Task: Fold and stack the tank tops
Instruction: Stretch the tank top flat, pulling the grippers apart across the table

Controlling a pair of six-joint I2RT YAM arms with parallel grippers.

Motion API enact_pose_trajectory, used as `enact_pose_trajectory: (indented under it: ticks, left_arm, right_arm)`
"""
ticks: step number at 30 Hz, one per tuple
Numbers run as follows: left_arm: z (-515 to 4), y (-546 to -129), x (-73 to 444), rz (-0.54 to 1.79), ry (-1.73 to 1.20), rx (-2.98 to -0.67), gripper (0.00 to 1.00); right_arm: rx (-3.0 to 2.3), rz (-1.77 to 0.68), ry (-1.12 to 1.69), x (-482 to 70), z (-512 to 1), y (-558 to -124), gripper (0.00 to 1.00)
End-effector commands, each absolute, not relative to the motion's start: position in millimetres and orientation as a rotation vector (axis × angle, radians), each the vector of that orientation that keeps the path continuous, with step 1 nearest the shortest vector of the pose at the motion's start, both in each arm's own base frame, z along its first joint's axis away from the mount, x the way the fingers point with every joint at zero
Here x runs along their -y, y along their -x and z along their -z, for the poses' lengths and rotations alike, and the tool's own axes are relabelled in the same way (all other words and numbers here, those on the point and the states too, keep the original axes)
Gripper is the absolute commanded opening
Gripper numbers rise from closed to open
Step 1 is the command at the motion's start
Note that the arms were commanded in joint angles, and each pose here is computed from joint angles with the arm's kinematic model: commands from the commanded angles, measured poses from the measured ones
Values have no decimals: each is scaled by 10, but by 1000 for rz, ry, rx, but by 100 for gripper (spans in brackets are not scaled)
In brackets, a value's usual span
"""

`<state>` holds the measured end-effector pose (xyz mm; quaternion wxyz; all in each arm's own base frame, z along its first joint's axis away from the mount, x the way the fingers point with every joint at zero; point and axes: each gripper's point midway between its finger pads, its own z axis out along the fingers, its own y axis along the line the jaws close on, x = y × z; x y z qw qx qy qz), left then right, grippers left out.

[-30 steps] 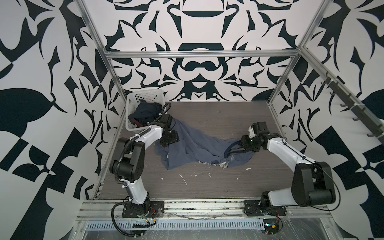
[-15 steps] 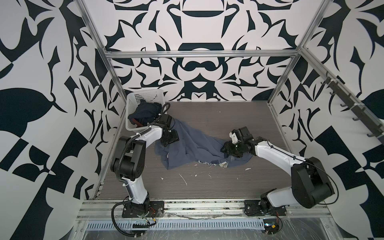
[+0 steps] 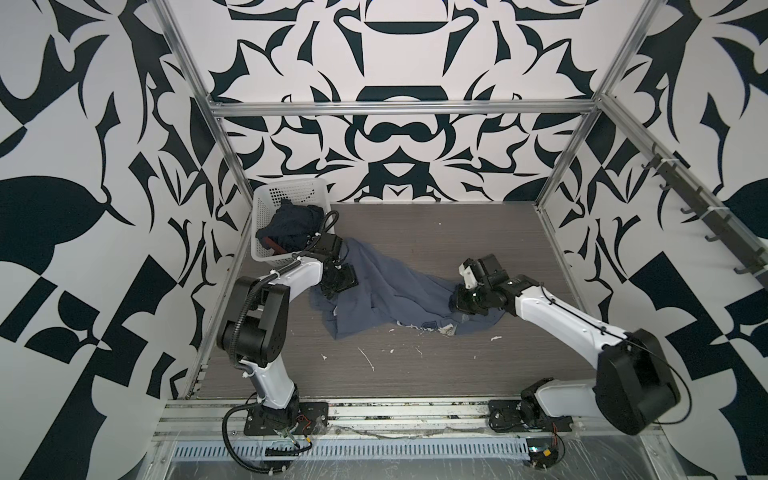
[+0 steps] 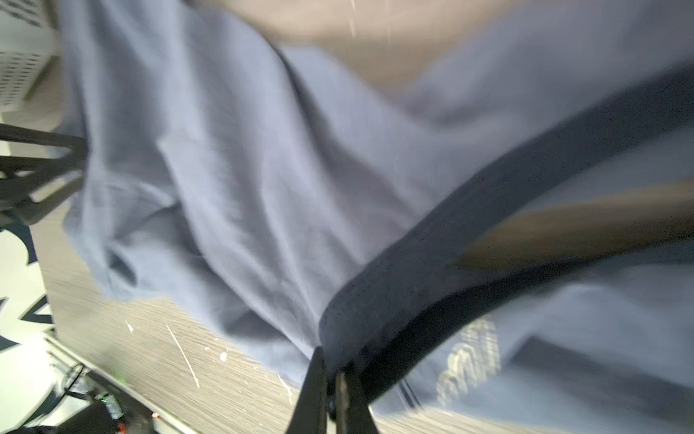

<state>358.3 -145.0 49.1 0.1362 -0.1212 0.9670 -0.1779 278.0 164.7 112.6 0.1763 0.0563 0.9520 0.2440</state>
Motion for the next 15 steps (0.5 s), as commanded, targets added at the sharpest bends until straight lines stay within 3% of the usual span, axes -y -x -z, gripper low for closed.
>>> enact_pose_trajectory:
  ticks: [1,4,9,15]
  left_arm:
    - [-752,-3660,1489,597,344,-2714,68]
    - [-756,-3657,1539,629,340,-2719,68]
    - [-700,-3691,1677,687,325,-2739,65]
    - [-505,-3659,1597,545,345,-2814,62]
  right_arm:
    - [-2592,-619,-179,-1286,-1463,-2919,5]
    - [-2613,-631,-296,-999,-1377,-2936,2]
    - [-2636,-726,-338,-1011,-1219,-2938,0]
    - [-2635,-606,-416,-762,-1144,-2968,0]
